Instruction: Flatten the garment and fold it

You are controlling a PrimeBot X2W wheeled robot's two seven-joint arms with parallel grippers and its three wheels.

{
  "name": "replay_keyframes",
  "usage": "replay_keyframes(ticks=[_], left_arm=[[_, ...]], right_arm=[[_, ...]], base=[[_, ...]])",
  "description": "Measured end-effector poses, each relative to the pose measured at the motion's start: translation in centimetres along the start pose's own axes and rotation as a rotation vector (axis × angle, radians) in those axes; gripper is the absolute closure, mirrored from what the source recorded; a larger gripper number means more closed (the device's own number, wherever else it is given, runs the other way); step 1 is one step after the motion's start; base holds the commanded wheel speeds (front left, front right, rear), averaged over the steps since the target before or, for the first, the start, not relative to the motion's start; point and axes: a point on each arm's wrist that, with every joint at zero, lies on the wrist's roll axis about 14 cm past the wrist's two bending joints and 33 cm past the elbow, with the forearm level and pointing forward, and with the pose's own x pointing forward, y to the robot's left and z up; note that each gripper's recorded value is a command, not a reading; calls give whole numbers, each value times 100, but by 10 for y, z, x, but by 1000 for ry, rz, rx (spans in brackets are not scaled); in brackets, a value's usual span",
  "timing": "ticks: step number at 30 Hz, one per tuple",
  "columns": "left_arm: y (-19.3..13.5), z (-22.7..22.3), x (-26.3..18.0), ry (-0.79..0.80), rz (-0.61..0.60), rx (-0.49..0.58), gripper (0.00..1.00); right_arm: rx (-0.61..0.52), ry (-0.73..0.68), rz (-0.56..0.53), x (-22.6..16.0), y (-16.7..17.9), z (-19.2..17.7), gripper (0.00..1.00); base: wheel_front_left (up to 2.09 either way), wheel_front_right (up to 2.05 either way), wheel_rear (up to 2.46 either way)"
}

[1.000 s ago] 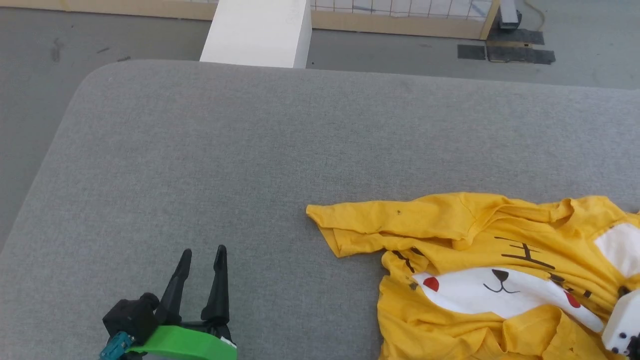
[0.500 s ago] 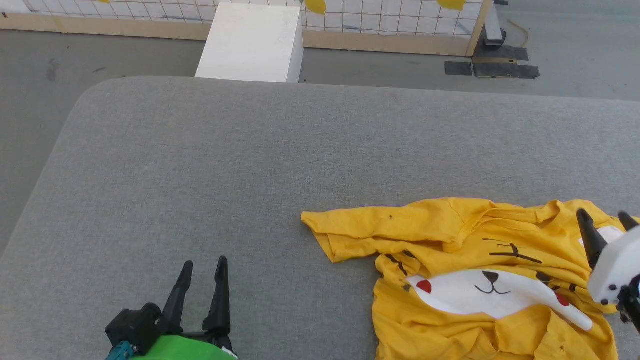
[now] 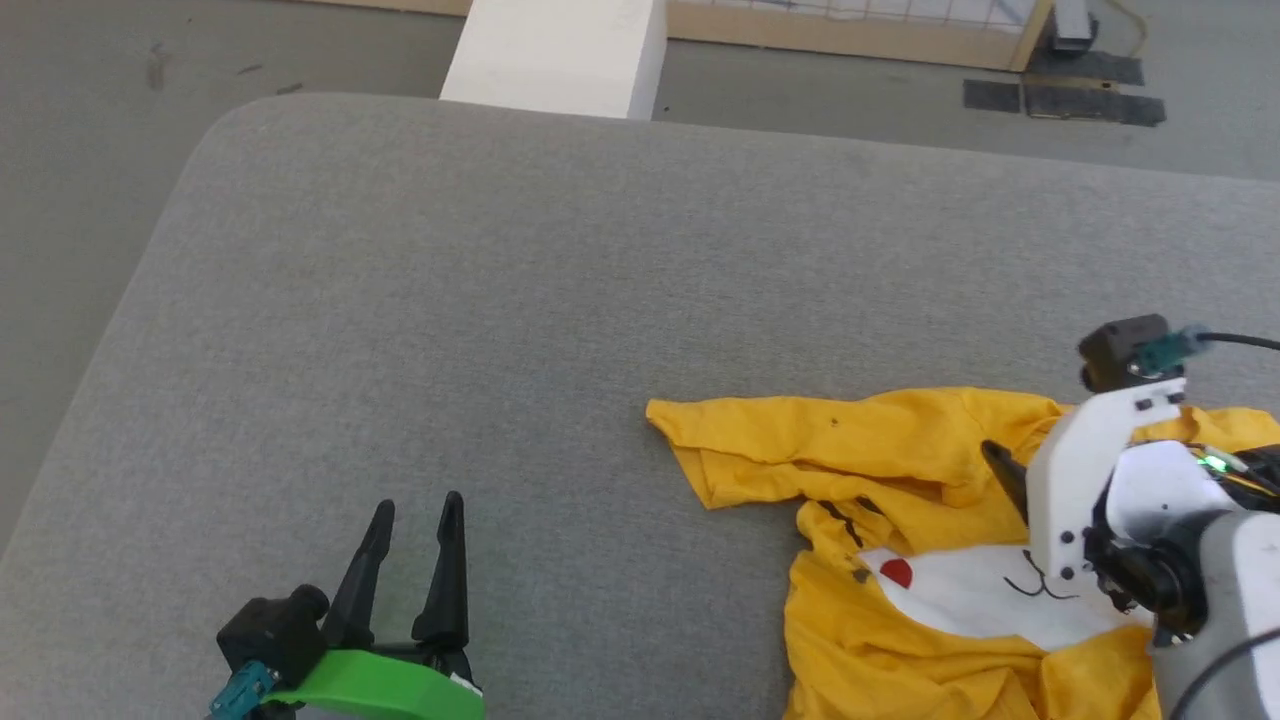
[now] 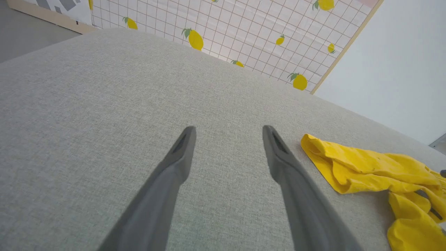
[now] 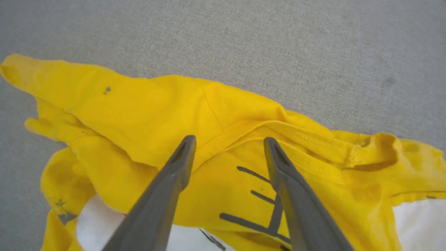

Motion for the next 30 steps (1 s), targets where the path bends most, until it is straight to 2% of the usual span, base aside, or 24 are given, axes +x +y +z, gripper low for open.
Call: replay_keyframes(ticks=[5, 8, 9, 10, 11, 15, 22, 26, 30], left_arm=[[10, 1, -4, 1, 35, 5, 0], [15, 2, -7, -2, 50, 8, 0], [16, 3, -8, -4, 55, 8, 0], [17, 4, -9, -7, 59, 9, 0], [19, 5, -9, -10, 64, 10, 0], [24, 9, -11, -22, 78, 13, 0], [19, 3, -9, -6, 68, 6, 0], [16, 0, -3, 2, 65, -15, 0], [16, -3, 3, 11, 66, -21, 0]], right_arm=[[-10, 151, 32, 28, 14, -31, 0], [-14, 169, 38, 38, 19, -38, 3], [-20, 158, 37, 41, 20, -35, 51], [-24, 141, 35, 43, 20, -31, 70], [-23, 114, 31, 45, 20, -25, 100], [-44, 35, 26, 46, 19, -4, 100], [-135, -100, 0, 40, 11, 61, 100], [-201, -146, 24, 50, 29, 94, 100], [-241, -139, 59, 72, 51, 102, 100]], base=[[0, 0, 0], [0, 0, 0], [0, 0, 0], [0, 0, 0], [0, 0, 0], [0, 0, 0], [0, 0, 0], [0, 0, 0], [0, 0, 0]])
